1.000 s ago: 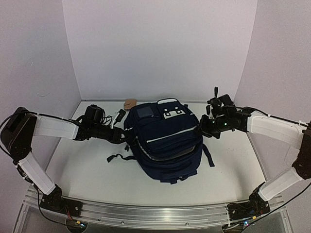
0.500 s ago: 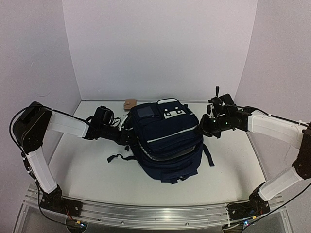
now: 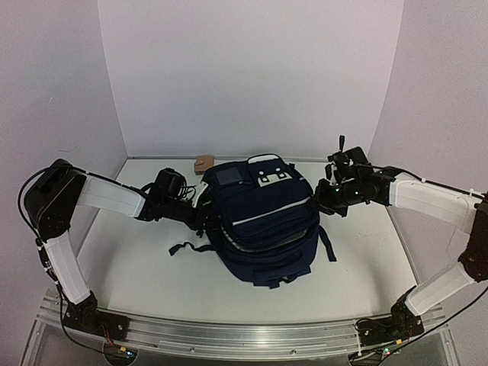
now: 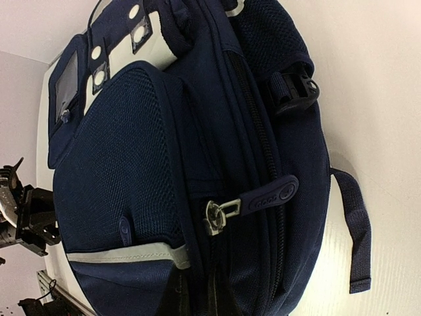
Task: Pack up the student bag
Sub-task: Zip the student bag at the center of the board.
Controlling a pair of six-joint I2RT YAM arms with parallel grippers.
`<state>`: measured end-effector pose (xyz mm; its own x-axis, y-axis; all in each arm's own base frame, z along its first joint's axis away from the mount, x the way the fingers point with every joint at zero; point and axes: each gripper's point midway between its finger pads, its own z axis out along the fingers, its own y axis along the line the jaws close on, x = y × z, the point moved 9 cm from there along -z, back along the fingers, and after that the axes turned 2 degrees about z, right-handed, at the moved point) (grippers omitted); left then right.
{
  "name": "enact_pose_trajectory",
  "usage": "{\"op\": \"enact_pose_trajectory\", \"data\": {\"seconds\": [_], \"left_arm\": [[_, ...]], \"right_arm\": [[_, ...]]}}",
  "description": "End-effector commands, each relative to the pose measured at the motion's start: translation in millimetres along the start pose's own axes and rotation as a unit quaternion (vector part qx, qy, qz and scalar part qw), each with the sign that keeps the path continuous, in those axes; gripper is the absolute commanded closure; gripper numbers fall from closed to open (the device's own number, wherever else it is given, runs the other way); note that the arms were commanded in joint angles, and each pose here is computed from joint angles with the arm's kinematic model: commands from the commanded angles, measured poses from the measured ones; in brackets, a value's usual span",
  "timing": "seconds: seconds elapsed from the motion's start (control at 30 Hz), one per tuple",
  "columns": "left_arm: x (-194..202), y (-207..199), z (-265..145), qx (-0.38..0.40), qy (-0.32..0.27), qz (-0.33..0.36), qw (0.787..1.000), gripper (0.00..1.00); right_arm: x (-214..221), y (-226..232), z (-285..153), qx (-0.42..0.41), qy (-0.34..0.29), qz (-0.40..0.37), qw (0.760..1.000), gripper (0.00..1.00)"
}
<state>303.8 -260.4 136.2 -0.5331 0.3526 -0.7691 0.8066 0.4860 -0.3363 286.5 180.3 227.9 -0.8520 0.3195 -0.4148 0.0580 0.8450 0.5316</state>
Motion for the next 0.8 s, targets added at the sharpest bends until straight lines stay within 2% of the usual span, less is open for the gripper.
{"op": "enact_pose_trajectory", "data": {"seconds": [0.0, 0.17, 0.47, 0.67, 0.77], "left_arm": [[-23.8, -5.7, 1.7, 0.006, -0.034, 0.034, 0.999, 0.86], [-21.1, -13.6, -1.1, 0.013, -0.023, 0.032, 0.999, 0.99], [-15.9, -29.4, -17.9, 0.039, -0.017, 0.015, 0.999, 1.00], [-9.8, -29.2, -24.3, 0.023, -0.020, 0.020, 0.999, 0.98], [-11.5, -24.2, -25.2, 0.014, -0.023, 0.023, 0.999, 0.86]], "right_arm": [[-20.1, 12.0, -9.5, -0.023, -0.050, 0.004, 0.998, 1.00], [-19.9, 11.3, -9.6, -0.022, -0.051, 0.006, 0.998, 1.00], [-19.2, 10.6, -6.8, -0.022, -0.048, 0.007, 0.999, 1.00], [-18.6, 10.7, -8.5, -0.024, -0.049, 0.007, 0.998, 1.00], [-18.4, 10.7, -9.6, -0.027, -0.049, 0.008, 0.998, 1.00]]}}
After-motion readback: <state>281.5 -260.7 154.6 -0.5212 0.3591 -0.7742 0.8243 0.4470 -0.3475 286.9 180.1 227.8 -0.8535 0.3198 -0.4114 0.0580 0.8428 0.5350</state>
